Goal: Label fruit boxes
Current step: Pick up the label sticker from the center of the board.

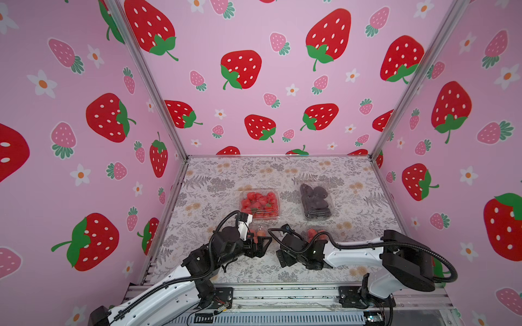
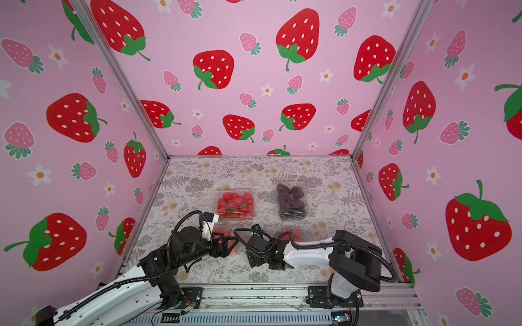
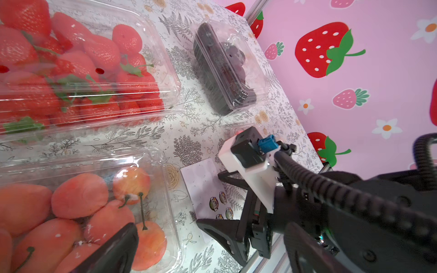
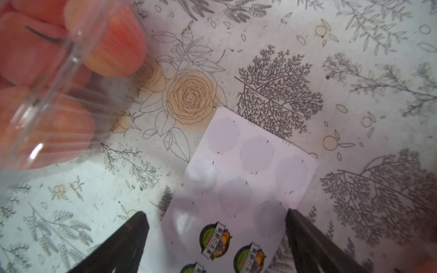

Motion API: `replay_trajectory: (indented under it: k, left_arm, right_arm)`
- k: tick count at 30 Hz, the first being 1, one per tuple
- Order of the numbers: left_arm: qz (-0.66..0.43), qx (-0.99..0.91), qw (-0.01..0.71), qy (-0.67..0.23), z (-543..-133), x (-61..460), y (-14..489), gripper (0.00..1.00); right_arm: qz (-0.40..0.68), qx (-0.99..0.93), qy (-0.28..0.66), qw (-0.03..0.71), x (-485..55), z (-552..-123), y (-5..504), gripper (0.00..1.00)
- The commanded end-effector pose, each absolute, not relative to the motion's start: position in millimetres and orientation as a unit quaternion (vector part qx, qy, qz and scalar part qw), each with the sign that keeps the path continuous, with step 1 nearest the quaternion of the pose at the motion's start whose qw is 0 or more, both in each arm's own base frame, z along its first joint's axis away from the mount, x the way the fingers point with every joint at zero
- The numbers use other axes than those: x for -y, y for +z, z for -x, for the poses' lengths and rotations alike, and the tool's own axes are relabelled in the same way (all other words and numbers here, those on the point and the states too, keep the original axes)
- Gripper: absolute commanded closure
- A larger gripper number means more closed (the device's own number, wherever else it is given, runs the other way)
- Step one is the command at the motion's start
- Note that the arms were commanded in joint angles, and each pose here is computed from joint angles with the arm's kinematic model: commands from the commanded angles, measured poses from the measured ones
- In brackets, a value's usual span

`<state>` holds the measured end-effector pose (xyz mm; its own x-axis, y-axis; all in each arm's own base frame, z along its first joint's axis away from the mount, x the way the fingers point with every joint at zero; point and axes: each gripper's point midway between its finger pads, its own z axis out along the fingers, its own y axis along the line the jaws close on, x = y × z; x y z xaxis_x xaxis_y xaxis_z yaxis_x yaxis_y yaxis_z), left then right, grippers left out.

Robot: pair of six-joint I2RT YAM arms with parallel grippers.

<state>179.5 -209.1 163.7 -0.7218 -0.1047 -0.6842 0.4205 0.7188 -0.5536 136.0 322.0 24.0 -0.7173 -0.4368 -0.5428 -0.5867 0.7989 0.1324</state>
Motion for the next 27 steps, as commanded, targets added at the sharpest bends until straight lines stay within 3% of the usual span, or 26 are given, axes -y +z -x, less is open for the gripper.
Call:
replay_trajectory:
  k: [1, 6, 13, 27]
  left_arm:
    - [-0.093, -0.844, 0.362, -0.385, -177, 213, 171, 0.01]
    - [-0.109, -0.831, 0.347, -0.421, -161, 217, 182, 0.01]
    - [-0.068, -0.850, 0.392, -0.346, -173, 182, 177, 0.01]
    - [-0.072, -0.846, 0.386, -0.361, -174, 190, 170, 0.01]
  right_arm:
    - [0.288, -0.913, 0.156, 0.243, -330, -133, 14, 0.07]
    - [0.306, -0.898, 0.126, 0.288, -333, -149, 14, 0.10]
    - [0.301, -0.897, 0.067, 0.318, -323, -141, 26, 0.07]
    - [0.275, -0.923, 0.049, 0.264, -293, -122, -8, 0.13]
